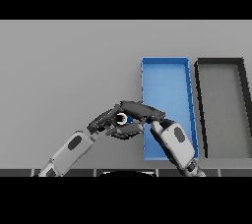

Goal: Pick up the blue pipe and place it into the blue bin.

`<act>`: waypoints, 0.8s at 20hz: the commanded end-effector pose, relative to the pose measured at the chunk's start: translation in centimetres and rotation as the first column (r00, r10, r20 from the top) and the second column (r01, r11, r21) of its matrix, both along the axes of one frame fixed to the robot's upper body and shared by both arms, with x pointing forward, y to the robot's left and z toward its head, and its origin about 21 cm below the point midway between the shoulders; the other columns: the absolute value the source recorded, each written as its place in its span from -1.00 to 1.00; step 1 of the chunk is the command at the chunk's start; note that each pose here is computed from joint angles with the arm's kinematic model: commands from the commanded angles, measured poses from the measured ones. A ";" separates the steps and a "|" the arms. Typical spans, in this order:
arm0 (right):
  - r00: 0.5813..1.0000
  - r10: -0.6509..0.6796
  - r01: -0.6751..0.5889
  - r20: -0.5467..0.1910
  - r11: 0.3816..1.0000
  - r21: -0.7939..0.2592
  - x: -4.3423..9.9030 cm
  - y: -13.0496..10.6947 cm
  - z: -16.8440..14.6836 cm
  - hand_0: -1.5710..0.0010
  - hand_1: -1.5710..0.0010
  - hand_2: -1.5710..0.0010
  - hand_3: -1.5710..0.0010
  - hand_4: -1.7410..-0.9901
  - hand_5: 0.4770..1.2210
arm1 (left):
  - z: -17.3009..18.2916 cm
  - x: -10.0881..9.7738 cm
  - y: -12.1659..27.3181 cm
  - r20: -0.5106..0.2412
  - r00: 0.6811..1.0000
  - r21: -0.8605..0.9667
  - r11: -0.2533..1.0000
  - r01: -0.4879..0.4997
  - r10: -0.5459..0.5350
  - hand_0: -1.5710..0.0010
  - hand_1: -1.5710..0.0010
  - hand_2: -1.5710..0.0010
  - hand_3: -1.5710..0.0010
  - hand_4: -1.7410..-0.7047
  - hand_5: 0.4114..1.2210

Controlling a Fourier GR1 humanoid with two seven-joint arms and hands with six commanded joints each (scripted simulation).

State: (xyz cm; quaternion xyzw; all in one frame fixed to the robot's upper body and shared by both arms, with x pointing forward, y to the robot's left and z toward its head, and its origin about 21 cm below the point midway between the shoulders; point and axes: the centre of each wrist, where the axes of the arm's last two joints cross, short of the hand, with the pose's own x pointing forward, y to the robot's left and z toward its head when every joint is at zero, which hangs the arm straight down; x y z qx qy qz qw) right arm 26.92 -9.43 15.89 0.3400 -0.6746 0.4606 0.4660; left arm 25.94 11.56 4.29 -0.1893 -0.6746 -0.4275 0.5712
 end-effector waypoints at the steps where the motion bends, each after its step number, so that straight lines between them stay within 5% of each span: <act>1: 1.000 0.003 -0.003 -0.008 1.000 0.024 -0.1 -0.2 0.2 -1.00 -1.00 -1.00 -1.00 -0.33 1.00 | 0.2 -0.2 0.2 0.006 1.000 -0.004 1.000 -0.005 0.005 0.97 0.98 0.98 0.98 0.63 -0.61; 4: 0.997 -0.001 0.005 -0.075 0.998 0.058 -0.1 -0.4 1.2 -1.00 -1.00 -1.00 -1.00 -0.33 1.00 | -0.5 -0.2 0.2 -0.024 0.999 0.030 0.999 -0.023 0.024 0.99 0.99 0.99 0.99 0.62 -0.66; 11: 0.970 -0.002 0.046 -0.244 0.984 0.175 1.0 -2.0 7.9 -1.00 -1.00 -1.00 -1.00 -0.86 0.87 | -0.2 -0.4 0.3 -0.054 0.998 0.037 0.999 -0.011 0.013 1.00 1.00 1.00 1.00 0.58 -0.77; 16: 0.990 -0.071 0.107 -0.119 0.939 0.328 3.2 -4.3 15.6 -1.00 -1.00 -1.00 -1.00 -0.95 0.72 | -0.4 -0.8 0.3 -0.034 0.999 0.039 0.999 -0.009 0.010 1.00 1.00 1.00 1.00 0.61 -0.78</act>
